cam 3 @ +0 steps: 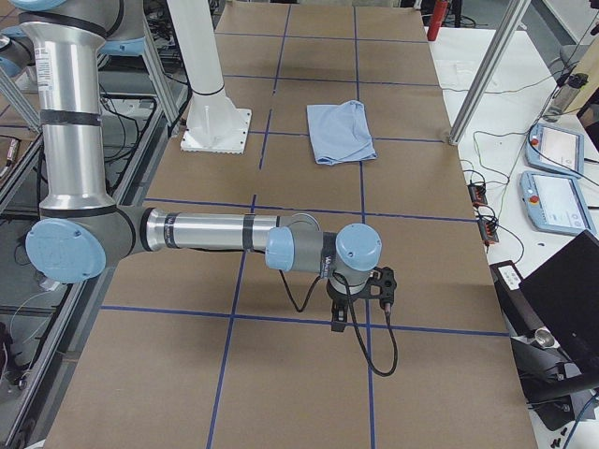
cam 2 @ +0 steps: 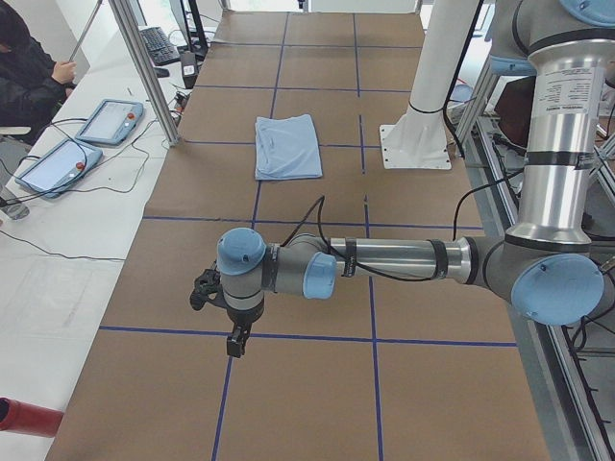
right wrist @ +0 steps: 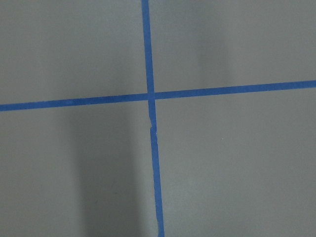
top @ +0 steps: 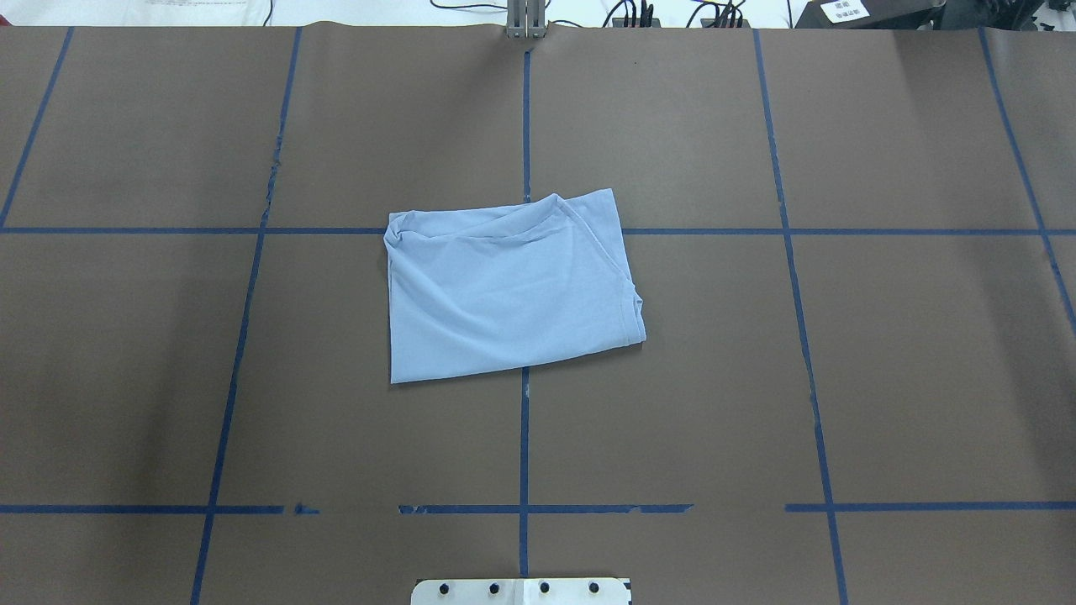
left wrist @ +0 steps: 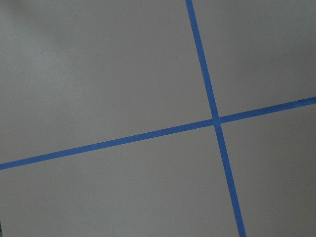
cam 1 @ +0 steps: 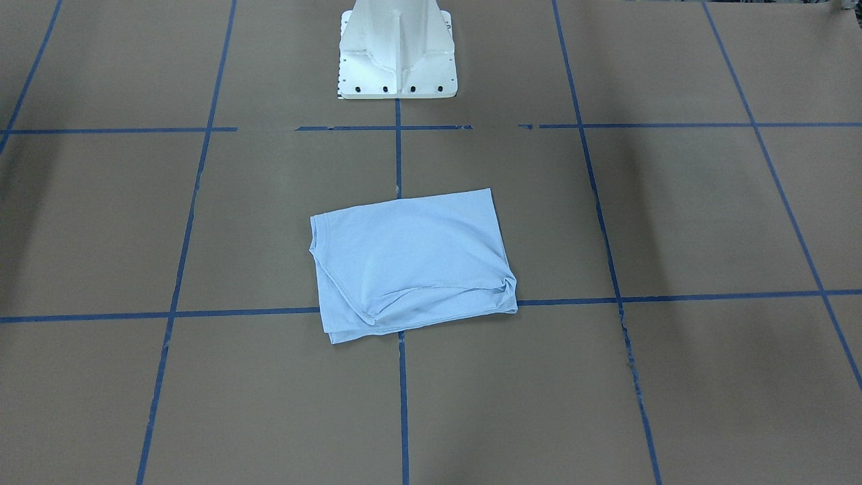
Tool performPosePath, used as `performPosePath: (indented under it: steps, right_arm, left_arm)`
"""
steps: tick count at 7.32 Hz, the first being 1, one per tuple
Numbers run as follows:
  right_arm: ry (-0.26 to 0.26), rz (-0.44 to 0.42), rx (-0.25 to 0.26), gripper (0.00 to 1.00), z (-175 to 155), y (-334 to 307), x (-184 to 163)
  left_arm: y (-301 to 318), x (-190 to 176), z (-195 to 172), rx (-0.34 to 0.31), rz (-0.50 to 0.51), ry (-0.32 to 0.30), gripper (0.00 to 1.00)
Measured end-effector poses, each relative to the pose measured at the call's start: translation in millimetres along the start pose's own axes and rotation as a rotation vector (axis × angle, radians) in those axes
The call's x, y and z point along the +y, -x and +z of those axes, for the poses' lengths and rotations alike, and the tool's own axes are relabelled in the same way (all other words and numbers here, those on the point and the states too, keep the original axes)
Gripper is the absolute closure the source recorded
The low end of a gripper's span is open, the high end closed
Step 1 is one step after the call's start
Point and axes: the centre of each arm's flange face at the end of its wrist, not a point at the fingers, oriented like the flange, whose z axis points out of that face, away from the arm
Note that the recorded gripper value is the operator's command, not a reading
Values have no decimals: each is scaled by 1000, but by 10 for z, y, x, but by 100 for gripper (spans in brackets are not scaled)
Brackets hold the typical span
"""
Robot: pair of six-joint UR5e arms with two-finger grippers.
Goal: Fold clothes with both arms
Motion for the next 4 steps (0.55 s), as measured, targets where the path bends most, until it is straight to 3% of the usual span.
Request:
performPosePath:
  steps: [4]
  right_arm:
    - [-41,30,-11,0,1,-12,35]
  left_arm:
    - [7,7,10,0,-12,0,0]
